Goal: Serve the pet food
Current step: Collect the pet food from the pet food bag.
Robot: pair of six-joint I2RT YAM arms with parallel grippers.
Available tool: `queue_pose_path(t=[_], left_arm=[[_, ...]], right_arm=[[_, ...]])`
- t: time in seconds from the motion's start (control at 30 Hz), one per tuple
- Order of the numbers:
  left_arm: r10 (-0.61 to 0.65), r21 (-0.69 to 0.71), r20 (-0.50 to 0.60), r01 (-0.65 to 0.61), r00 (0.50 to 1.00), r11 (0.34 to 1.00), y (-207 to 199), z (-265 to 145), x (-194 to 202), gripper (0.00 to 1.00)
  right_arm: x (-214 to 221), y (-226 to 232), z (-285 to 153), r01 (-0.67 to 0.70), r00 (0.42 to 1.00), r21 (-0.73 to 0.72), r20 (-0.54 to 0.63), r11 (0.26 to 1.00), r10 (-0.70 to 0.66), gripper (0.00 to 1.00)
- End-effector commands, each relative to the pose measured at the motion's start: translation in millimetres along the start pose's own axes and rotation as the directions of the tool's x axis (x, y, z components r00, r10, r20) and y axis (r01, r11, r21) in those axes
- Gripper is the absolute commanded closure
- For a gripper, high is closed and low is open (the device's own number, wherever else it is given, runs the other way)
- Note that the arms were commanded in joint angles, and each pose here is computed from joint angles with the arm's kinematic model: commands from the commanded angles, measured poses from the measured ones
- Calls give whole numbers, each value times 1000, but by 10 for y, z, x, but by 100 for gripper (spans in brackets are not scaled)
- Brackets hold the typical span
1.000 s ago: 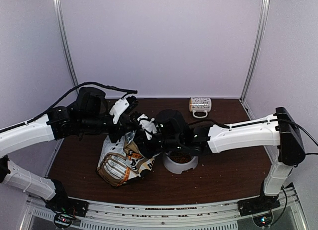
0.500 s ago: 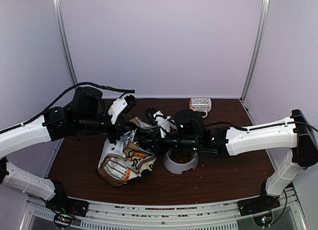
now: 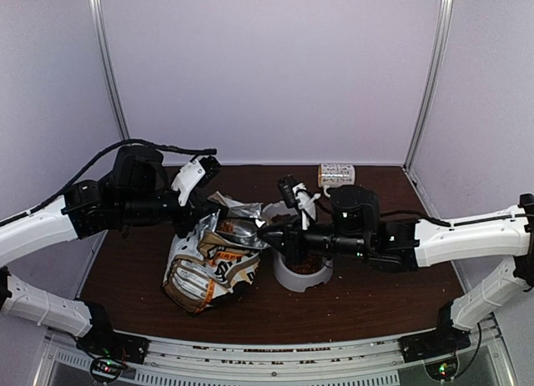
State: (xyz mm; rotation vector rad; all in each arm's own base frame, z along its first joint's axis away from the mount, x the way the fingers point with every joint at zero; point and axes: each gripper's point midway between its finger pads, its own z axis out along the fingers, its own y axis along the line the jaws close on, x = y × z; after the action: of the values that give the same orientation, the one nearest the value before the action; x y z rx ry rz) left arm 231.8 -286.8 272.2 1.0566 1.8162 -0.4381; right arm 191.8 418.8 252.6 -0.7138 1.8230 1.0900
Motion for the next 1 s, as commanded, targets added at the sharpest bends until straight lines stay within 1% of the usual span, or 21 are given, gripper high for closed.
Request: queue_pose_path(t=[0.0, 0.17, 0.27, 0.37, 0.5, 0.77, 0.87, 0.97], left_arm=[[22, -53, 91, -17, 996, 998, 96, -95, -208, 100], [21, -75, 83, -15, 996, 997, 135, -96, -198, 100], [18, -114, 71, -10, 997, 993, 205, -100, -184, 100], [14, -132, 66, -5, 998, 991, 240, -103, -185, 100], [12, -124, 71, -3, 997, 992, 227, -106, -196, 100], [14, -114, 77, -5, 997, 993, 209, -104, -198, 100], [8, -124, 81, 2, 997, 992, 237, -119, -203, 100], [-7, -136, 85, 19, 996, 991, 304, -131, -202, 100]], right_arm=[[-199, -43, -154, -45, 994, 12, 99, 999, 44, 100], [-303, 15, -238, -47, 989, -14, 137, 999, 48, 100], [-355, 88, -277, -17, 990, -40, 139, 999, 23, 100], [-358, 167, -264, 41, 994, -50, 102, 998, -36, 100], [-277, 242, -176, 149, 989, -43, 18, 988, -148, 100], [-202, 378, -53, 330, 941, -20, -78, 944, -330, 100], [-224, 400, -85, 354, 934, 0, -50, 935, -353, 100], [-267, 405, -162, 343, 939, 20, 7, 939, -343, 100]])
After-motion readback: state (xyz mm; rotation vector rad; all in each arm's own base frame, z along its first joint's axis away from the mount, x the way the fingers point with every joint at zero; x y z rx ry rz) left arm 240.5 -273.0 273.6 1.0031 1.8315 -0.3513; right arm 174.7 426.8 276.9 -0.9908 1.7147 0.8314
